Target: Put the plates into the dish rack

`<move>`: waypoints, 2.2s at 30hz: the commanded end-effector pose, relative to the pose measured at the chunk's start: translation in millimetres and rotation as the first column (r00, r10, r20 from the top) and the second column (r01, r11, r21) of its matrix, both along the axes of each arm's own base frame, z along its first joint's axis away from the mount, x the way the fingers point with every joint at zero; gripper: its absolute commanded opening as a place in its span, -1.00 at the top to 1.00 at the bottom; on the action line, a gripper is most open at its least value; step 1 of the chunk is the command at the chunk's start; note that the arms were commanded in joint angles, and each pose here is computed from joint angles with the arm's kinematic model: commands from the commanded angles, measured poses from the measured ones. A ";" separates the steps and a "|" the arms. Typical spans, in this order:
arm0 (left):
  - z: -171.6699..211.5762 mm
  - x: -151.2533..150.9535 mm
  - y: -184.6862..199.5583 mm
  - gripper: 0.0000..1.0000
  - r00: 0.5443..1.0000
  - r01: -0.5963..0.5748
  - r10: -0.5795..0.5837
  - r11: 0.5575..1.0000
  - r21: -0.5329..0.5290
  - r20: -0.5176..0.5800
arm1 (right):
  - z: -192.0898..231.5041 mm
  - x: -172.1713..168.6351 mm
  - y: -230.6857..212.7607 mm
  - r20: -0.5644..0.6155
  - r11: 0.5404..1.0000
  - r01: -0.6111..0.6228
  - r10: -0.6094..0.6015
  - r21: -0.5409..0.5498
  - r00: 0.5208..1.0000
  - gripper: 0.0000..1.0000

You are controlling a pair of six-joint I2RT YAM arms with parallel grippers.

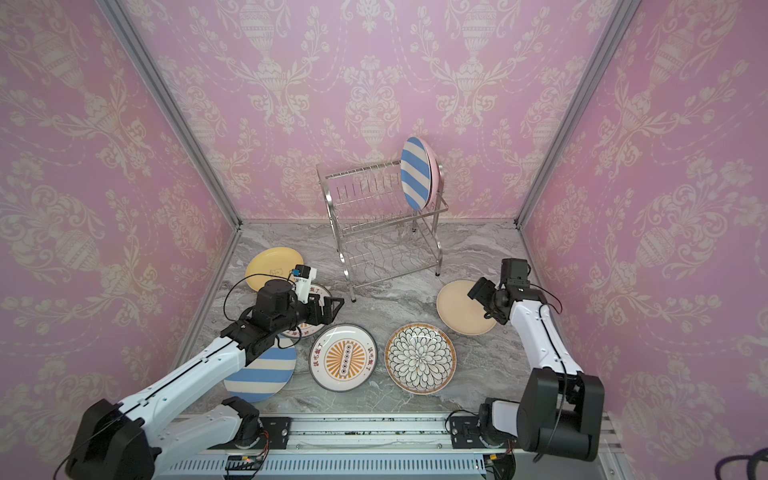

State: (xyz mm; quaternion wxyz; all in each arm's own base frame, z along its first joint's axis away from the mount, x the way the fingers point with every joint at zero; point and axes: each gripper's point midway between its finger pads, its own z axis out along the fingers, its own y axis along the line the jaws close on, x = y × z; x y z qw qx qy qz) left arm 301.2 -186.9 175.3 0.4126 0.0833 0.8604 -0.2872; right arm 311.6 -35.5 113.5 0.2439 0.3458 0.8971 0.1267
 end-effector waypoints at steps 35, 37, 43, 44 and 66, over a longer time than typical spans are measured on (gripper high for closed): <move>8.2 9.3 -11.2 -0.99 0.997 0.064 -0.063 0.998 -0.017 0.036 | -89.4 -34.5 -21.3 -0.021 0.966 0.197 -0.197 0.169 0.980 0.21; 8.7 8.8 -10.9 -0.99 0.997 0.064 -0.063 0.998 -0.016 0.035 | -92.7 -33.4 -20.4 -0.023 0.965 0.196 -0.195 0.177 0.981 0.26; 12.4 7.7 -8.9 -0.99 0.997 0.060 -0.059 0.998 -0.012 0.042 | -96.9 -37.0 -20.5 -0.035 0.967 0.193 -0.190 0.167 0.981 0.34; 12.3 8.0 -8.9 -0.99 0.997 0.060 -0.059 0.998 -0.010 0.043 | -97.4 -37.3 -20.3 -0.035 0.967 0.193 -0.190 0.167 0.981 0.37; 22.6 8.6 -8.6 -0.99 0.996 0.063 -0.062 0.998 -0.008 0.057 | -66.1 -38.4 -34.8 0.004 0.990 0.139 -0.139 0.031 0.990 0.98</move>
